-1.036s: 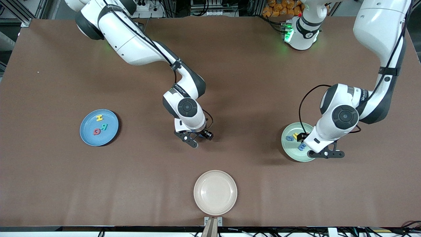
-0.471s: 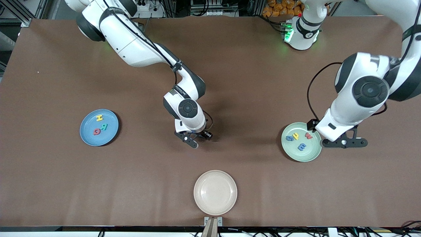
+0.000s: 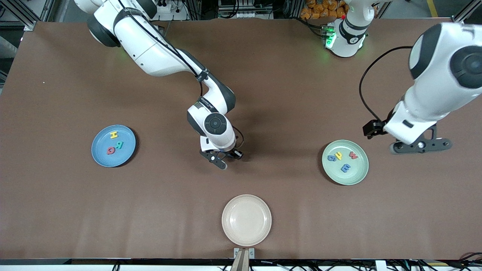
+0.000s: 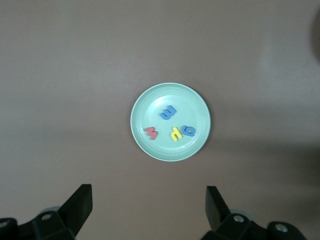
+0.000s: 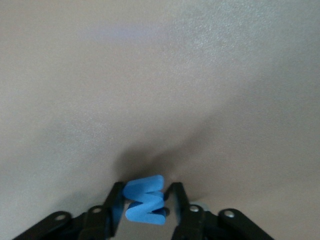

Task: Sort uppercase to blue plate, lowercase to green plate
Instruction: 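Lift the blue M with the right gripper while the left gripper withdraws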

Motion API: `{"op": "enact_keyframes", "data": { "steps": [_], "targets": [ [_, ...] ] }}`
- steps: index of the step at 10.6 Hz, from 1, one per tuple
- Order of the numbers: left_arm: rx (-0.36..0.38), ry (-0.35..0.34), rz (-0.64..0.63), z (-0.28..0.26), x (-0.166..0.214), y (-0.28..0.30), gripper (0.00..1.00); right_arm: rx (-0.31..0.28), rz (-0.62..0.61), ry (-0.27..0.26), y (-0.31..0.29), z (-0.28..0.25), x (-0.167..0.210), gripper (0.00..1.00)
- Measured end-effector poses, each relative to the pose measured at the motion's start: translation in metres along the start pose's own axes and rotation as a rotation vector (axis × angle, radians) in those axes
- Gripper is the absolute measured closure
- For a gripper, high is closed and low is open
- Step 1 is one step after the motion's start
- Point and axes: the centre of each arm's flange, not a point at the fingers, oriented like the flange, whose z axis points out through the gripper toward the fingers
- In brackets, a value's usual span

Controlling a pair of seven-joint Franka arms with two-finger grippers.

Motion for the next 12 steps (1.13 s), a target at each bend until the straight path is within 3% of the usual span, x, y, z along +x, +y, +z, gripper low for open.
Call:
{"op": "enact_keyframes", "data": {
  "steps": [2,9,12],
  "targets": [
    [-0.013,0.009,-0.020,-0.025,-0.012,-0.008,0.00,0.000,-0.005,0.005,-0.001,-0.001,0.000,0.64],
    [-0.054,-0.007,0.041,-0.064,-0.037,-0.038,0.00,0.000,-0.009,0.009,-0.001,-0.001,-0.001,0.65],
    [-0.075,-0.027,0.045,-0.066,-0.039,-0.055,0.00,-0.021,-0.056,0.010,0.006,-0.003,0.020,0.65]
  ]
}}
